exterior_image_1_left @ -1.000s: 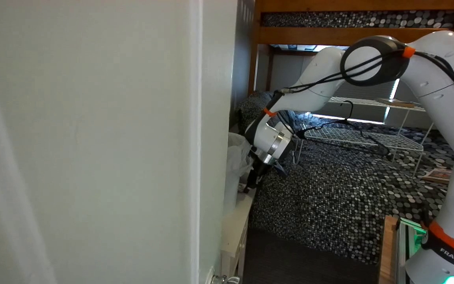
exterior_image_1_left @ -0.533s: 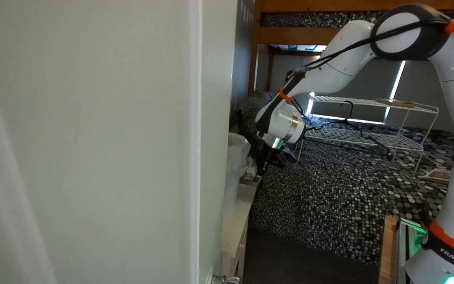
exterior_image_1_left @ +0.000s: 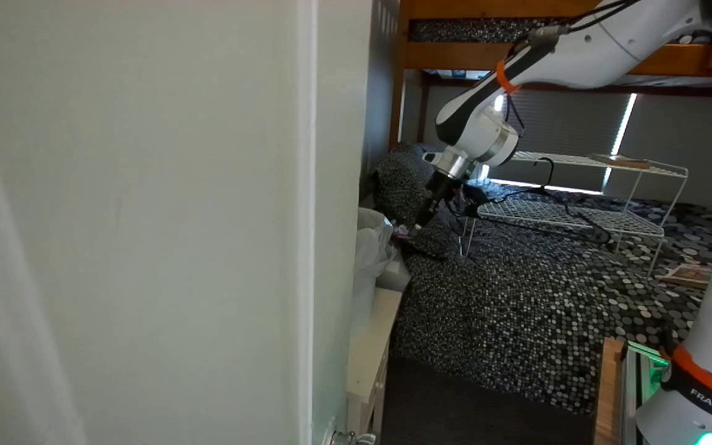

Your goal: Put the wrapper in the bin

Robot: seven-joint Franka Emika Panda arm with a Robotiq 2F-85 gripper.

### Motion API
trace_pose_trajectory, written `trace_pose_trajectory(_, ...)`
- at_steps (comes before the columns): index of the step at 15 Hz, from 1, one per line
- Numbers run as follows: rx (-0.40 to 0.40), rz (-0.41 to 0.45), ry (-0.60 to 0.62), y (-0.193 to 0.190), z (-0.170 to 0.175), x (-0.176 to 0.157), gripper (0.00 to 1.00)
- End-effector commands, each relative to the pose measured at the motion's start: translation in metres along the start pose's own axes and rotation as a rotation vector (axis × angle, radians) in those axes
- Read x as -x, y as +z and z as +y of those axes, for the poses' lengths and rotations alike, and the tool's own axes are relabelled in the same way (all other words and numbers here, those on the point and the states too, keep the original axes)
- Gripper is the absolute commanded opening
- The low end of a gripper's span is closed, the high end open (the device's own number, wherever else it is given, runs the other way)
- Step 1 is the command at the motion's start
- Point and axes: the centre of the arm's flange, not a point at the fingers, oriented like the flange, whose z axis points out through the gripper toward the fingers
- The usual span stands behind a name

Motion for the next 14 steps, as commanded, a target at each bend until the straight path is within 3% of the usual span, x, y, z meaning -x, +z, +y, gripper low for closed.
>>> trace_pose_trajectory(1, -0.044, 0.098, -0.043, -0.051, -0.039, -0.006, 0.00)
trace_pose_trajectory(5, -0.029, 0.187, -0.123, -0.078, -0.069, -0.017, 0.00)
trace_pose_trajectory(7, -0.064, 0.215, -0.187, -0.079, -0.083, -0.022, 0.00)
trace_pose_trajectory(10, -0.111, 0.253, -0.281, -0.059, -0.096, -0.036, 0.00)
trace_pose_trajectory(14, -0.148, 0.273, -0.297, -0.029, -0.102, -0.063, 0.00)
